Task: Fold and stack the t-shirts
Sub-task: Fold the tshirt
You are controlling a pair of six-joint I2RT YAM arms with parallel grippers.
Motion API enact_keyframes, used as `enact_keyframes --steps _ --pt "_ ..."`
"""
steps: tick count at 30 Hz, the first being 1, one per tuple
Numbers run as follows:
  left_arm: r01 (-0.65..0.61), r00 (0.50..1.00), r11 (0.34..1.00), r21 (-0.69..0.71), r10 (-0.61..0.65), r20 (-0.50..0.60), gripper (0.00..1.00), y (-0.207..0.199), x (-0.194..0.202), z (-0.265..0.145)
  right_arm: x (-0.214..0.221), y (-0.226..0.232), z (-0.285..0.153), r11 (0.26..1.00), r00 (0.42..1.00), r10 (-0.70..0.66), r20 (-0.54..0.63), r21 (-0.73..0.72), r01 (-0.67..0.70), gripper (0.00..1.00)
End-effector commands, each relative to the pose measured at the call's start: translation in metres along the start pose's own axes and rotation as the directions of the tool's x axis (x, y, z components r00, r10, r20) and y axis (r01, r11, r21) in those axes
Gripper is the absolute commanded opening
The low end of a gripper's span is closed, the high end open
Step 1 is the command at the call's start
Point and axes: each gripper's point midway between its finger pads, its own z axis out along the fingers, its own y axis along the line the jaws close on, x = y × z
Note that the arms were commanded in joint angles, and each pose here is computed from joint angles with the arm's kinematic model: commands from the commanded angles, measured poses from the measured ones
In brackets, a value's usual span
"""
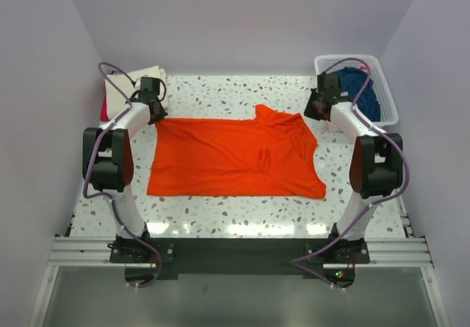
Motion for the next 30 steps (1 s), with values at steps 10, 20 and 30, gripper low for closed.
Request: enact_keyframes --steps 10,20,30 --pt "0.038 0.999 0.999 0.034 -0.039 0.029 0.0 -0.006 -0.015 0.008 -0.036 0.028 0.036 0.996 0.999 -0.021 0.04 -0.081 0.025 0.47" --pt "0.035 0.999 0.999 0.035 -0.035 0.02 0.0 -0.007 -0.013 0.012 -0.03 0.029 0.054 0.998 0.999 -0.032 -0.005 -0.046 0.032 0.46" --pt "0.034 0.999 0.999 0.031 -0.034 0.019 0.0 -0.007 -0.012 0.014 -0.007 0.022 0.066 0.999 0.998 -0.035 -0.057 -0.004 0.034 0.4"
